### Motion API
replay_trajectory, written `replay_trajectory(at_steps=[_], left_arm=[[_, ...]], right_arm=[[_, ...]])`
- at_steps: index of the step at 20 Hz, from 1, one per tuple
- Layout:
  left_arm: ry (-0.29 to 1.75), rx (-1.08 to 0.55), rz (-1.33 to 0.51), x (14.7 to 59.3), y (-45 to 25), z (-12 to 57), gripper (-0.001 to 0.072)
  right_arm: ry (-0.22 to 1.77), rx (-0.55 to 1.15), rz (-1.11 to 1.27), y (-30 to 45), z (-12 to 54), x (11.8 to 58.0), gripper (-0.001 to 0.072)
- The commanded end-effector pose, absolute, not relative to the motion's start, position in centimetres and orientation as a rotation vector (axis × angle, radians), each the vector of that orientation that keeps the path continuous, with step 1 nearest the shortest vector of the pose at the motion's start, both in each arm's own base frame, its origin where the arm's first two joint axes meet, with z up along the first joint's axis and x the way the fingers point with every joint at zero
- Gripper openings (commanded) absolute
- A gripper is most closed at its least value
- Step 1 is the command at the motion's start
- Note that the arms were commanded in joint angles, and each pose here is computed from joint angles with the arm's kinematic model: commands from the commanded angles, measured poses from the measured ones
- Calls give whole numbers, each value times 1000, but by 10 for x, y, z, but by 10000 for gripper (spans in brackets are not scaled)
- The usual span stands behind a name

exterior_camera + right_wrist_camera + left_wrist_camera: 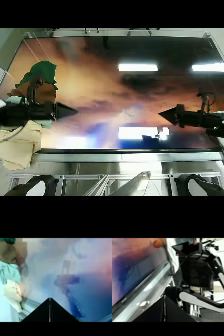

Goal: Fold the shirts.

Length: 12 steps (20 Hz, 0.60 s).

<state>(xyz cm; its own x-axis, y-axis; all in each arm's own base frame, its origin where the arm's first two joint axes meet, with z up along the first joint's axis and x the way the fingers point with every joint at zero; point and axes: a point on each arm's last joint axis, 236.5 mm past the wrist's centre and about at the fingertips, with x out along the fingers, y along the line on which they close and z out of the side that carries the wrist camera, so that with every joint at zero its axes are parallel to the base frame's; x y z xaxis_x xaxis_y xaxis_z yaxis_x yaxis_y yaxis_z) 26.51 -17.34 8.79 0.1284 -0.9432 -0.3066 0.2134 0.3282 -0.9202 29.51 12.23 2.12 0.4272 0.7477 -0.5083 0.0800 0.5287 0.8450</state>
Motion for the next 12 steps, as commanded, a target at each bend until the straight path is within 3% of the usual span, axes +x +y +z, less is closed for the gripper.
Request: replay_trajectory(at_steps=[1,12], left_arm=[[1136,-857,-930,236,-175,61,18],[1043,-788,-941,223,-178,82,18]], right_arm=[[1079,897,513,139,6,286,21],[1054,951,519,142,15,291,21]])
